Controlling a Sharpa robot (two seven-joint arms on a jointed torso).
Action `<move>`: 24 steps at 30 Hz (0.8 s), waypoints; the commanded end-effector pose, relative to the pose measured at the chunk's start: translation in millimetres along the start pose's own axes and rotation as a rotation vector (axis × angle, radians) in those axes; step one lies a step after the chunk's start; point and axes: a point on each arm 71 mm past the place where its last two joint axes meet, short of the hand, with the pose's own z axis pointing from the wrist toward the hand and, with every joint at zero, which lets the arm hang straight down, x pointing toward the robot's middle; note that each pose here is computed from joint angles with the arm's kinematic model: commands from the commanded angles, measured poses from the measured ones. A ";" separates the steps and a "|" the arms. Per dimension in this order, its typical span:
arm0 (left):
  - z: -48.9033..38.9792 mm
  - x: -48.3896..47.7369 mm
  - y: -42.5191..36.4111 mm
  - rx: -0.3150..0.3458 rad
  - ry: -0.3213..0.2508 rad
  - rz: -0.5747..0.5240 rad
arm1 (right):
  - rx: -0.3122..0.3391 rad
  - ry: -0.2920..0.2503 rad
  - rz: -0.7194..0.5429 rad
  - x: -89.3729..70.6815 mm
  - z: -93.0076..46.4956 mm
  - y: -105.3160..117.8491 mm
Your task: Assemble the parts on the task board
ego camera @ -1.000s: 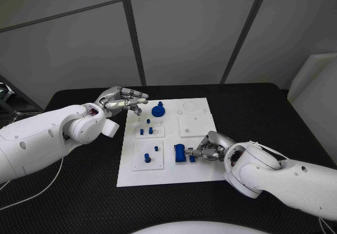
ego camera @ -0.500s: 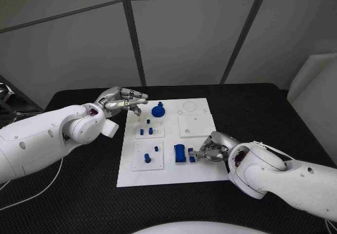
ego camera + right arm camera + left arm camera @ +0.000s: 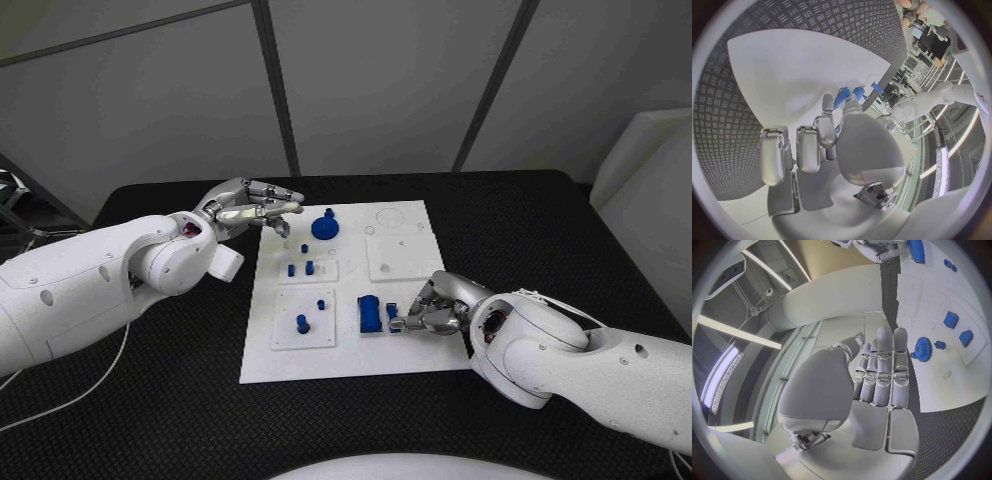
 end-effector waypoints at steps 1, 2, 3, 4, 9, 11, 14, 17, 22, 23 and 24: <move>0.6 1.1 -0.9 0.003 0.011 -0.007 | -0.015 0.007 -0.021 0.0 1.3 -0.2; 0.7 1.2 -0.9 0.002 0.011 -0.007 | -0.014 0.006 -0.022 0.0 2.0 -0.6; 0.7 1.3 -0.9 0.002 0.012 -0.007 | -0.013 0.006 -0.022 0.0 2.7 -0.9; 0.8 1.4 -0.8 0.002 0.012 -0.008 | -0.012 0.005 -0.022 0.1 3.5 -1.3; 0.9 1.5 -0.8 0.002 0.012 -0.008 | -0.014 -0.008 -0.016 -0.1 9.5 -2.7; 0.9 1.4 -0.7 0.002 0.012 -0.008 | -0.016 -0.012 -0.014 0.0 11.0 -2.5; 1.1 1.8 -0.6 0.001 0.013 -0.008 | -0.029 -0.021 -0.007 0.2 13.3 -0.7; 1.0 1.9 -0.2 0.000 0.013 -0.008 | -0.042 -0.026 -0.002 0.5 14.1 1.4; 0.6 1.7 0.5 -0.001 0.012 -0.009 | -0.064 -0.030 0.002 0.2 12.1 3.9; 0.5 1.7 0.7 -0.002 0.012 -0.009 | -0.070 -0.031 0.003 -0.2 11.0 4.3; 0.3 1.7 1.0 -0.002 0.012 -0.009 | -0.080 -0.034 0.005 -1.0 9.1 4.7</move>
